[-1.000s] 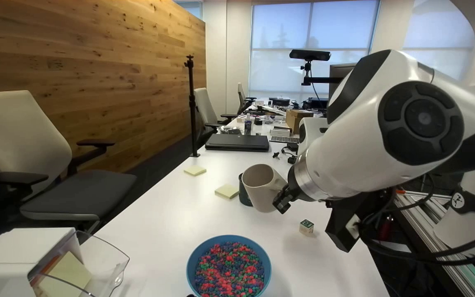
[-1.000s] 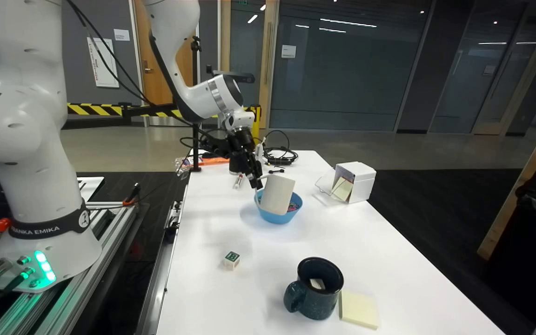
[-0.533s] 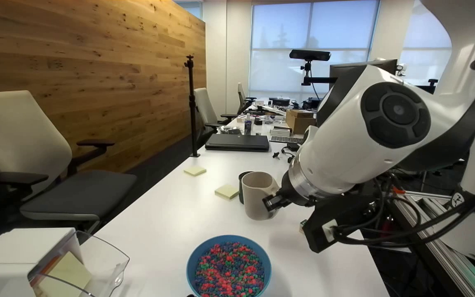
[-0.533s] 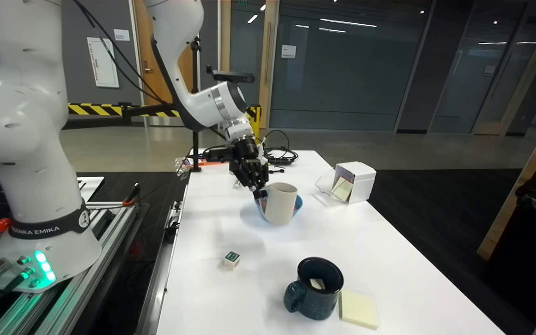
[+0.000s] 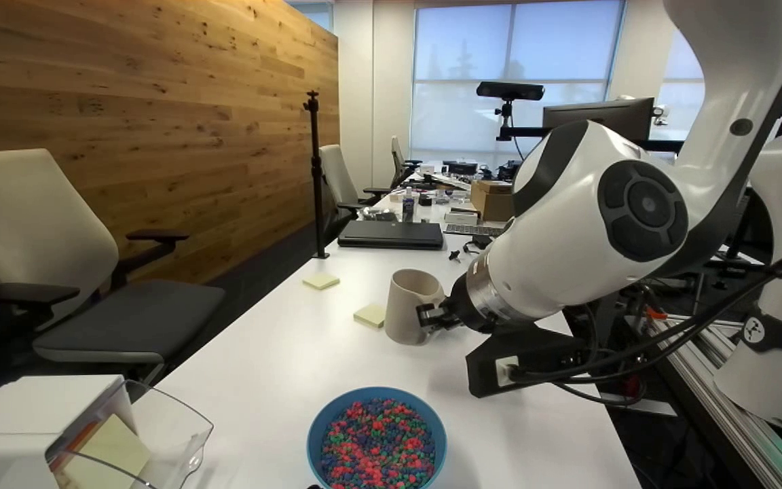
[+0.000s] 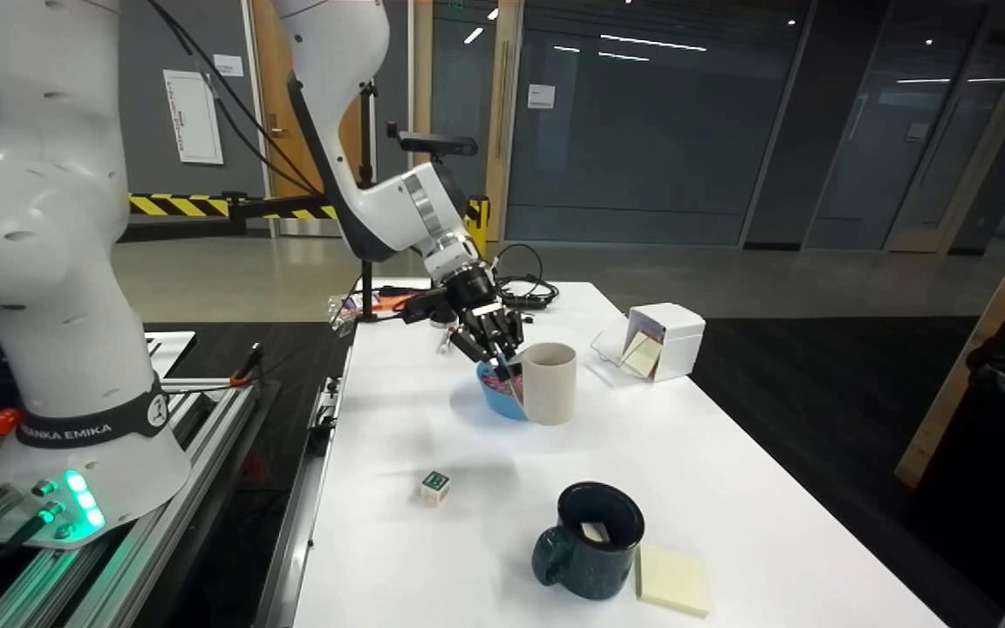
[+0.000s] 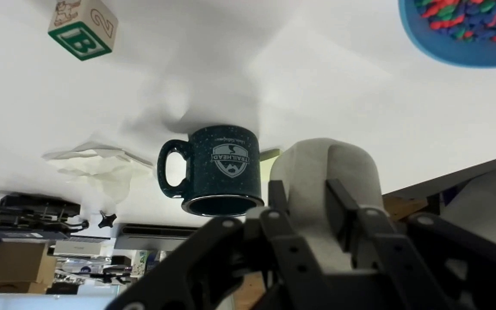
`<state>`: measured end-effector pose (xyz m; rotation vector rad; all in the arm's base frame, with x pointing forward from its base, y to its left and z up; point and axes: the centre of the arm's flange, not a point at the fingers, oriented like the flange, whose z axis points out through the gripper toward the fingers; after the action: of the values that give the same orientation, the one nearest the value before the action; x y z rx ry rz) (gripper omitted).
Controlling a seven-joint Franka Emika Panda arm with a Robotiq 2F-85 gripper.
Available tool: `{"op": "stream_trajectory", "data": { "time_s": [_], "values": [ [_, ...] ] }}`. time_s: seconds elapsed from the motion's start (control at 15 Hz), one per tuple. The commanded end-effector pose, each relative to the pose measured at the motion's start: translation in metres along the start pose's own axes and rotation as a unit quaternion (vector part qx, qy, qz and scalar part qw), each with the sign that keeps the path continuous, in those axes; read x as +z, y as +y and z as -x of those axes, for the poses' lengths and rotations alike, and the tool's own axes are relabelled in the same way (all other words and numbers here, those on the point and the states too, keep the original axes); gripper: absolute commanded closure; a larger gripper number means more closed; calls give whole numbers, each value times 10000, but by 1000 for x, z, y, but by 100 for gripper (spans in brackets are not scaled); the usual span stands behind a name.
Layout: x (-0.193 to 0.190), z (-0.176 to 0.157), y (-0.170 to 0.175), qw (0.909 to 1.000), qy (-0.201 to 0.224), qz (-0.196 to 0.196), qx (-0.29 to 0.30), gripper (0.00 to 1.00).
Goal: Pour the contents from the white cup into the blue bowl
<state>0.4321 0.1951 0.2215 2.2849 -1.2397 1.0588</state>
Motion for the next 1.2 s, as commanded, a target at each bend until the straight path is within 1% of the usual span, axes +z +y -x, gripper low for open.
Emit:
{"op": "stream_trajectory", "data": {
  "time_s": [0.0,0.53,0.87,1.13],
  "values": [
    [14,6,-2,9997,-10,-174,190,93],
    [34,22,-4,9990,-258,-119,339,93],
    [48,28,-1,9991,-352,121,187,93],
    [56,29,0,9989,-383,195,172,93]
  ]
}}
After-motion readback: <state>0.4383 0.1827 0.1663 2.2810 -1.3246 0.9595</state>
